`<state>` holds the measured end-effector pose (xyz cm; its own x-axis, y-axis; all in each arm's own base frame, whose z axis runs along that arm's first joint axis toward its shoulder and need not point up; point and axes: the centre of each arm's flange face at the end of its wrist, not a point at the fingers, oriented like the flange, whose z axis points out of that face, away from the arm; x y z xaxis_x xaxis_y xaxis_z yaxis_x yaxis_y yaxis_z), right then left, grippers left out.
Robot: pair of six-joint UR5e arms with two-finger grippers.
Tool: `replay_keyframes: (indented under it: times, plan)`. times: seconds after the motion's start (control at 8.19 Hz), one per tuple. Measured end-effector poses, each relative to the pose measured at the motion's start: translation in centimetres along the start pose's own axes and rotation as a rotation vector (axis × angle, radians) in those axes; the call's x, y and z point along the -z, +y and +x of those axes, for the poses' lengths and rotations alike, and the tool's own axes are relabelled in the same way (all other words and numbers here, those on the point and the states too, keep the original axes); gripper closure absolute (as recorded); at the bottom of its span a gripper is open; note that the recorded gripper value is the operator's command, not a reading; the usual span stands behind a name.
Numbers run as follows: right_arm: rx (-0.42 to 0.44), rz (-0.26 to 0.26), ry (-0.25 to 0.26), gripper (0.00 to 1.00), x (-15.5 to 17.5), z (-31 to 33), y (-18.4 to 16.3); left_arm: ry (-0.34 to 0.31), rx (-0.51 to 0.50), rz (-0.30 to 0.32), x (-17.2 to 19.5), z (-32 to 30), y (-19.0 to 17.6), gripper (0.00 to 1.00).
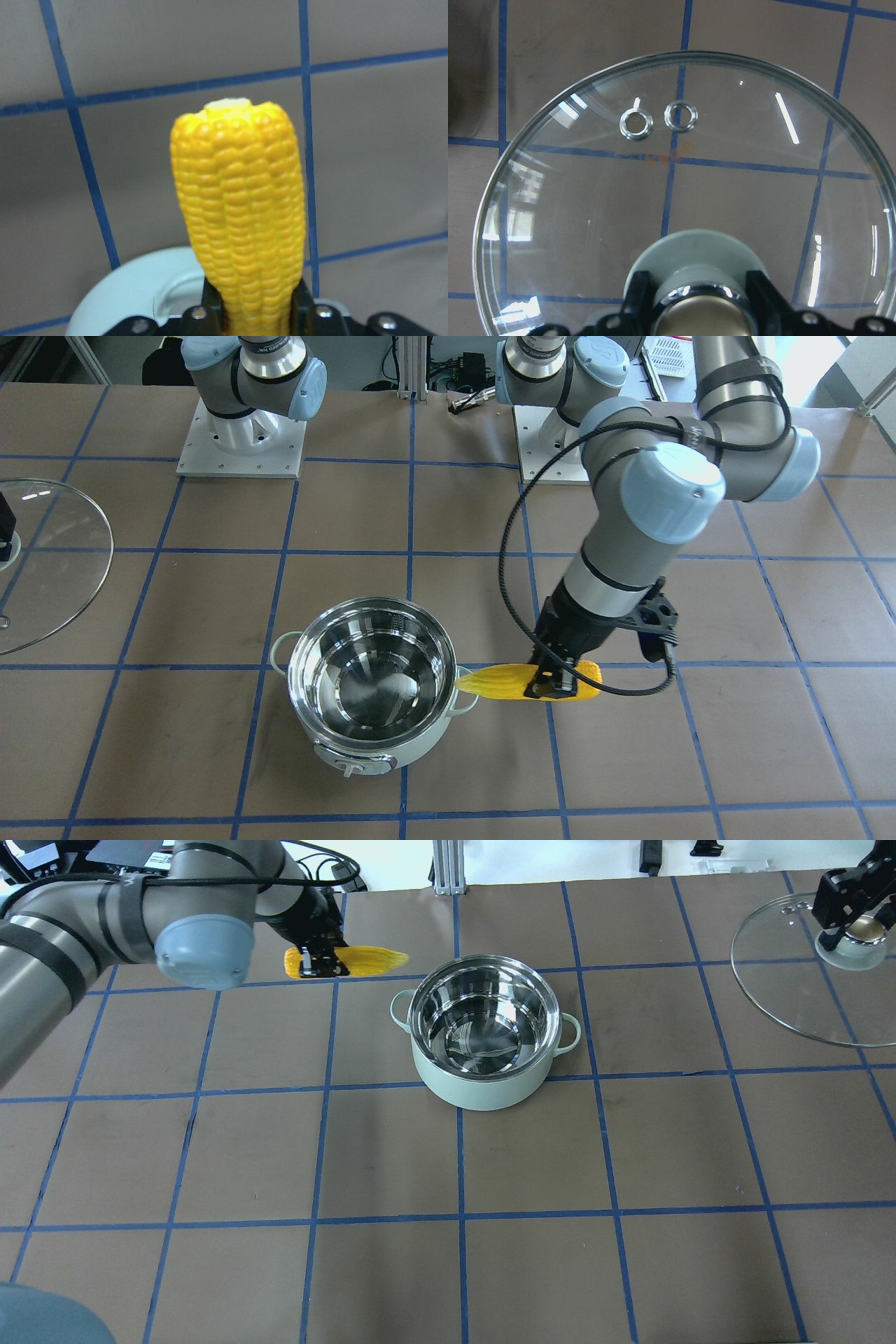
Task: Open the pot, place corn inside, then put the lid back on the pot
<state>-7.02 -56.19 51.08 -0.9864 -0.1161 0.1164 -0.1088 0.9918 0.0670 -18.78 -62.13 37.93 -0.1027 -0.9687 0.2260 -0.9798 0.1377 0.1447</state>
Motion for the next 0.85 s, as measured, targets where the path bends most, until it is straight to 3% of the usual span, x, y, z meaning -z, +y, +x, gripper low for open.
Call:
replay_keyframes:
  times: [0.37,0.61,0.85]
  plan:
    - [-0.004,-0.002,-0.001,0.96,-0.1,0.0,0.0,0.034,-0.069,-0.051,-1.1,-2.6,12.1,1.0]
    - [-0.006,-0.003,-0.003,0.96,-0.1,0.0,0.0,0.026,-0.103,-0.079,-2.1,-4.1,16.0,1.0]
    - [-0.01,-0.004,-0.007,0.96,-0.3,0.0,0.0,-0.008,-0.113,-0.128,-3.7,-4.8,17.6,1.0]
